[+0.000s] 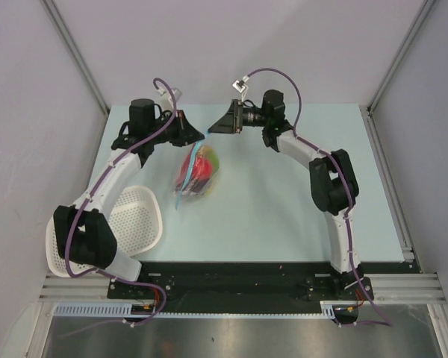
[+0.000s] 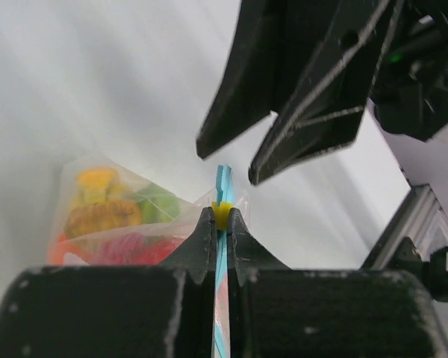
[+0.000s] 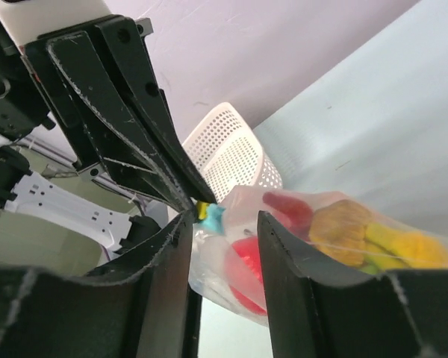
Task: Open the zip-top bag and remove the fake food
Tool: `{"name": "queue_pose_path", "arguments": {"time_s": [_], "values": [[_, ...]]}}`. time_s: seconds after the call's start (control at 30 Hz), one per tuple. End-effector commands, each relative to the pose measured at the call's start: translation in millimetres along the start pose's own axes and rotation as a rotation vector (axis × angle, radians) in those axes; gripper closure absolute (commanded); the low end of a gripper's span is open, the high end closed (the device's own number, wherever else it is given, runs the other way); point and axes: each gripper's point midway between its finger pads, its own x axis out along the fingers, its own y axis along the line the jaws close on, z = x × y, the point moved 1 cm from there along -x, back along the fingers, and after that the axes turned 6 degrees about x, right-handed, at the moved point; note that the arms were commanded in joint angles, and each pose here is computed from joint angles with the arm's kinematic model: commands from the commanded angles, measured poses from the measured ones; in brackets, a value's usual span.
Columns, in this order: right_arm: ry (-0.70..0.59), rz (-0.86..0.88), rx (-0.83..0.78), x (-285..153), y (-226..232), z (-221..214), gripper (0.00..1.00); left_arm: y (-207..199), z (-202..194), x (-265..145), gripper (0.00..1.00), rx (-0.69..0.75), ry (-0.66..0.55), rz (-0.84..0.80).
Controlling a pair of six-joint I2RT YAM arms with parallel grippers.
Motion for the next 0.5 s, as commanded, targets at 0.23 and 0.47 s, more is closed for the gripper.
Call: {"name": "queue_pose_path", "arguments": {"time_s": [0.23,0.47], "values": [[0.052,0.148,-0.108,-2.2,28.3,-4.8,0.58,-28.1,13.2,-9.4,1.0,0.065,-0.012,-0.146],[0.062,0.145,-0.083,0.9,22.4,-12.1,0.6,-28.0,17.3,-10.6,1.0,0.064,-0.029,-0.137]]}}
